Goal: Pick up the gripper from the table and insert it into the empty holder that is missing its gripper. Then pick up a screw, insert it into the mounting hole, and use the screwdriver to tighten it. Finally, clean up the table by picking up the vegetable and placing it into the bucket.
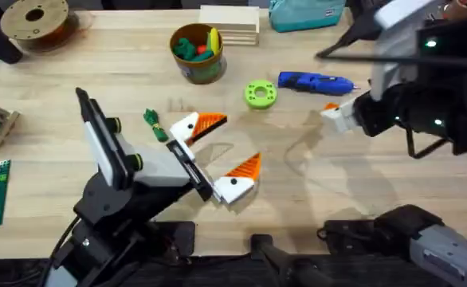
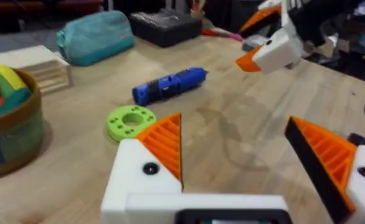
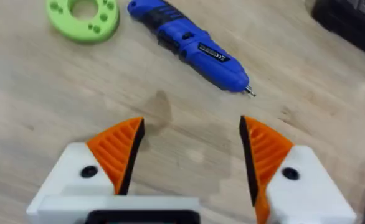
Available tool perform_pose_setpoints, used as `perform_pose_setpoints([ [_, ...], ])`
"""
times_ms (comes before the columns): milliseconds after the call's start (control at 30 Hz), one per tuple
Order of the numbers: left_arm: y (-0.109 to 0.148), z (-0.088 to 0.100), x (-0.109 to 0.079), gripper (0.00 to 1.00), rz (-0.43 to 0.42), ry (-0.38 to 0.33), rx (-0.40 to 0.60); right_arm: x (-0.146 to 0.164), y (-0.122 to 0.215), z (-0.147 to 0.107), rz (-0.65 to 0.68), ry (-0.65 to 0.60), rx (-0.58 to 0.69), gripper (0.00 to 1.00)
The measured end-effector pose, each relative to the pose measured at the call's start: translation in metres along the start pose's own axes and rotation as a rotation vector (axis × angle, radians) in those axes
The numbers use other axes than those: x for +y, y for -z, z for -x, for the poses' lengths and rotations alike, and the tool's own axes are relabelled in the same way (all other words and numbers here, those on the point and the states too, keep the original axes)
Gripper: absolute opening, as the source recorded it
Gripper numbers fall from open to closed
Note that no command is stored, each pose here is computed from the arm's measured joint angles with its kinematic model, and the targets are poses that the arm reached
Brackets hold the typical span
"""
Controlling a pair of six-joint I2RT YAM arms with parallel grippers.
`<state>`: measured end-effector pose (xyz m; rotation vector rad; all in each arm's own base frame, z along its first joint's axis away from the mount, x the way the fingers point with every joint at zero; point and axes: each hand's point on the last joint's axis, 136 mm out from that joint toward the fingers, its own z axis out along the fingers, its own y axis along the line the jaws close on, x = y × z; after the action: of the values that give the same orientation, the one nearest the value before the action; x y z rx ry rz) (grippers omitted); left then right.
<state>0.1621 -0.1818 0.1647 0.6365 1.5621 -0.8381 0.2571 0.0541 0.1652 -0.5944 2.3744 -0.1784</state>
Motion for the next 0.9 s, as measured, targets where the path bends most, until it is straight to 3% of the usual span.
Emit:
perform_pose_setpoints([
  [133, 0.001, 0.010, 0.010, 0.987, 0.060, -0.009, -0.041, -0.003, 0.011, 0.005, -0.008, -0.129, -0.048, 0.897],
  [300, 0.009, 0.006, 0.032, 0.987, 0.213, 0.017, 0.050, 0.000, 0.015, 0.008, 0.016, -0.193, -0.070, 0.895],
  [467, 0.022, 0.043, 0.052, 0.987, 0.386, 0.025, 0.142, 0.006, 0.016, 0.011, 0.056, -0.223, -0.082, 0.896],
  [600, 0.027, 0.053, 0.074, 0.987, 0.545, 0.028, 0.330, 0.008, 0.016, 0.012, 0.071, -0.256, -0.083, 0.896],
  [633, 0.031, 0.043, 0.093, 0.987, 0.658, 0.062, 0.541, 0.009, 0.016, 0.012, 0.075, -0.285, -0.083, 0.897],
  [667, 0.034, 0.038, 0.100, 0.987, 0.695, 0.088, 0.608, 0.009, 0.016, 0.012, 0.078, -0.295, -0.082, 0.896],
  [800, 0.044, 0.020, 0.122, 0.987, 0.807, 0.230, 0.813, 0.012, 0.016, 0.012, 0.093, -0.319, -0.079, 0.896],
  [900, 0.047, 0.014, 0.136, 0.987, 0.838, 0.369, 0.880, 0.013, 0.016, 0.010, 0.098, -0.327, -0.069, 0.896],
])
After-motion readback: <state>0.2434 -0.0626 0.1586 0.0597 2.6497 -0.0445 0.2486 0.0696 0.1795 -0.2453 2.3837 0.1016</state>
